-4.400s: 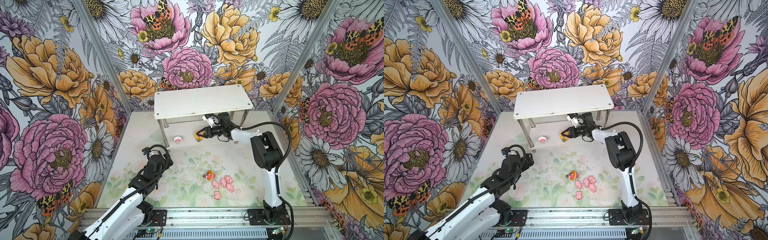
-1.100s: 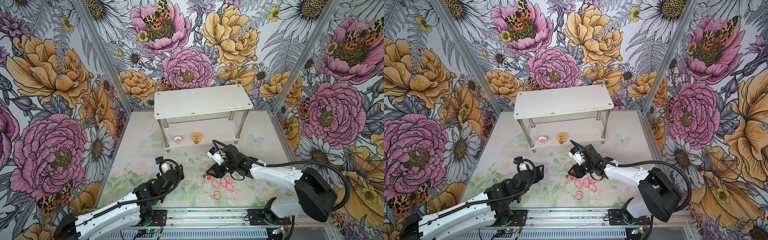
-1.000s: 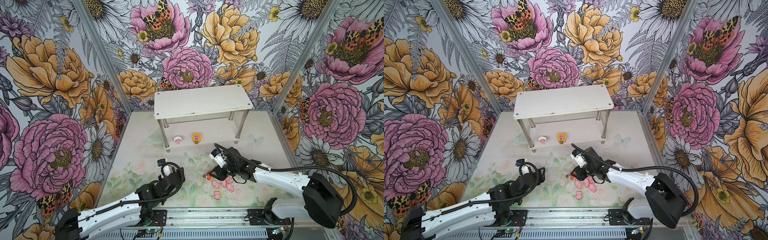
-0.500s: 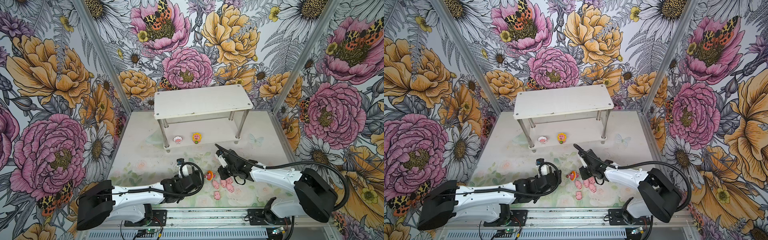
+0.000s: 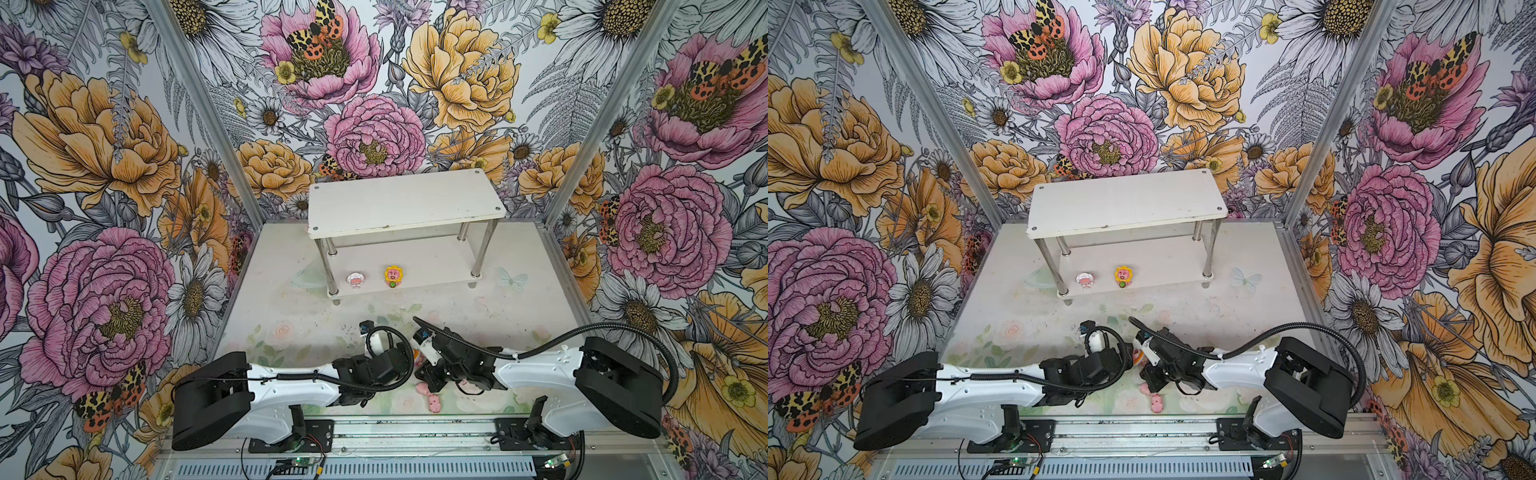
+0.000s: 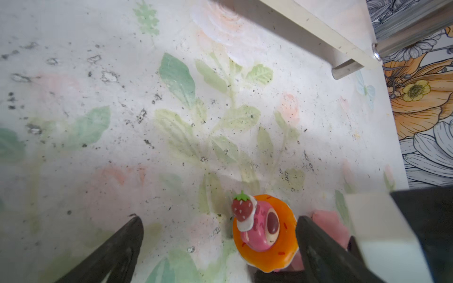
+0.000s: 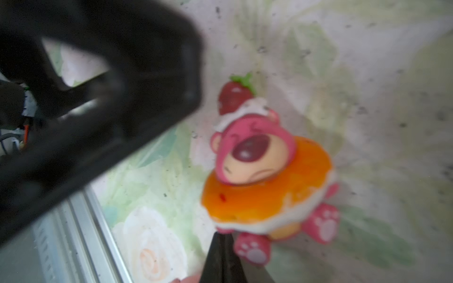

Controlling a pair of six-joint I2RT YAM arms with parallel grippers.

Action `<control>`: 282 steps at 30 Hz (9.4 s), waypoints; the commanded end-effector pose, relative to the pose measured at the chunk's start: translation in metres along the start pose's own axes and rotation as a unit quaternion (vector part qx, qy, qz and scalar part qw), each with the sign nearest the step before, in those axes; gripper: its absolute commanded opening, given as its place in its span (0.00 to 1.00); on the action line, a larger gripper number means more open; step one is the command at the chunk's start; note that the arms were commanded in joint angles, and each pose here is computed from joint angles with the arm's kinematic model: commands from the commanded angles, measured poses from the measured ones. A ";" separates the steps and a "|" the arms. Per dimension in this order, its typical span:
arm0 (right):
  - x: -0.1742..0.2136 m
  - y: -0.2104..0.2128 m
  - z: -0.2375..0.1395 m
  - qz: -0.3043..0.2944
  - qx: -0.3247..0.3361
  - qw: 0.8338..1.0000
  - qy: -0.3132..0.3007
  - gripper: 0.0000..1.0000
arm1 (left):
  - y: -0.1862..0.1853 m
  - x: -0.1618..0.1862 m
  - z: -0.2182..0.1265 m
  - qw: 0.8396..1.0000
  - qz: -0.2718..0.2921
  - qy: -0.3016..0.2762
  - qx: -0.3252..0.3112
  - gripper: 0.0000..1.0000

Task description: Place and organize the plastic toys onto the shelf

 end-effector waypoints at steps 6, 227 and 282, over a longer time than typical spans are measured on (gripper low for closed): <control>-0.026 0.007 -0.013 -0.027 0.034 0.998 -0.045 0.00 | -0.001 0.002 -0.003 1.000 -0.017 -0.005 0.005 0.99; -0.131 0.016 -0.114 -0.147 -0.087 0.970 -0.172 0.00 | -0.057 -0.028 -0.087 0.868 0.406 -0.056 0.281 0.58; -0.136 0.047 -0.158 -0.267 -0.100 0.869 -0.405 0.22 | -0.094 -0.049 -0.116 0.853 0.260 -0.033 0.451 0.22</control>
Point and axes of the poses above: each gripper's point midway between its finger pads, its own z axis out along the fingers, its own y axis along the line the jaws close on, x = y × z, the point moved 9 cm from there along -z, back along the fingers, and after that the axes turned 15 degrees about -z, right-handed, at the moved point
